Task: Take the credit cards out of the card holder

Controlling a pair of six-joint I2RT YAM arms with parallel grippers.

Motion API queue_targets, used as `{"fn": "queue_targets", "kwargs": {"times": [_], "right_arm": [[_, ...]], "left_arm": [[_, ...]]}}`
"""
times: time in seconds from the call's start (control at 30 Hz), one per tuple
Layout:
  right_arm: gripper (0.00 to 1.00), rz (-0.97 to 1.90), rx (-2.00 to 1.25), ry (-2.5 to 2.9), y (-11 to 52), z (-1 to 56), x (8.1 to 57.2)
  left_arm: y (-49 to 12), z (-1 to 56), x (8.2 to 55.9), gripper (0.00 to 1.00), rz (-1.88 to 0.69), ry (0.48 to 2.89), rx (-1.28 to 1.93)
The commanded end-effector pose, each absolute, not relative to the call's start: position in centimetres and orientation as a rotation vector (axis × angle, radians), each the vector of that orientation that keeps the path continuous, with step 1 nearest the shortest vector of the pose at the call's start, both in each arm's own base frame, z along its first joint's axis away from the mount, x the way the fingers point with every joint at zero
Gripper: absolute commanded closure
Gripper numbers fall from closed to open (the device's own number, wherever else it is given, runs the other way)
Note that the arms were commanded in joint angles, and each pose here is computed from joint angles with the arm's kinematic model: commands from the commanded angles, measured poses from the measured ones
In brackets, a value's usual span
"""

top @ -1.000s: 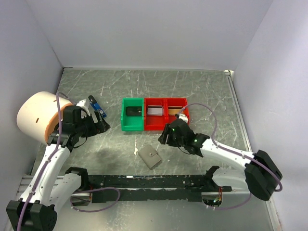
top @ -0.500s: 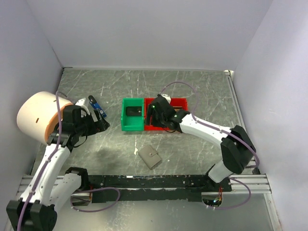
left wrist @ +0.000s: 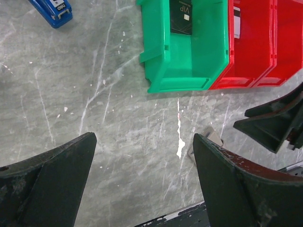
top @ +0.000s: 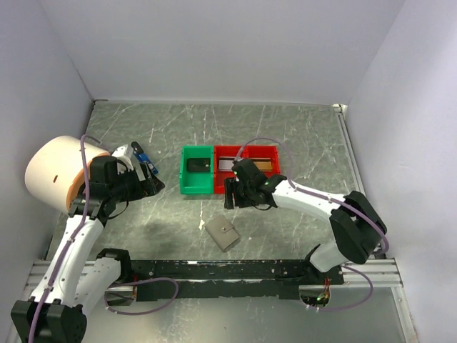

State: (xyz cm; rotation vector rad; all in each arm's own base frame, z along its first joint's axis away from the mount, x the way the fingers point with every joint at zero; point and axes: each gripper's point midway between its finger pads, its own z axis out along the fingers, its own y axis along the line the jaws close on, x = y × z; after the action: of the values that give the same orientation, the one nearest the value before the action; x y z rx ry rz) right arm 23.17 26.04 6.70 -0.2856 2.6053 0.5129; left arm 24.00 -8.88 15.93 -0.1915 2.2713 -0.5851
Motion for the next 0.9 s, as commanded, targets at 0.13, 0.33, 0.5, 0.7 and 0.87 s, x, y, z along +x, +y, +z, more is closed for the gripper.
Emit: {"fn": "queue_targets", "kwargs": {"times": [0.13,0.33,0.5,0.7,0.87], "right_arm": [[0.36,0.577,-0.327,2.627,26.9,4.8,22.7],[0.45,0.706,-0.158,2.611,28.2,4.3,21.5],[0.46,0.819,-0.159,2.567,30.3,5.3,19.4],[0.46,0.844,-0.183,2.525,31.6,6.2,17.8],[0.43,0.697,-0.170,2.479,29.8,7.5,19.3]], "left_arm": [[-9.5,16.4,24.6,0.05,-0.630,2.278,-0.147],[-9.8,16.5,24.4,0.05,-0.650,2.271,-0.133],[-10.0,16.2,24.4,0.05,-0.659,2.287,-0.128],[-9.6,16.3,24.3,0.05,-0.636,2.279,-0.148],[-9.4,16.3,24.4,0.05,-0.622,2.278,-0.162]]}}
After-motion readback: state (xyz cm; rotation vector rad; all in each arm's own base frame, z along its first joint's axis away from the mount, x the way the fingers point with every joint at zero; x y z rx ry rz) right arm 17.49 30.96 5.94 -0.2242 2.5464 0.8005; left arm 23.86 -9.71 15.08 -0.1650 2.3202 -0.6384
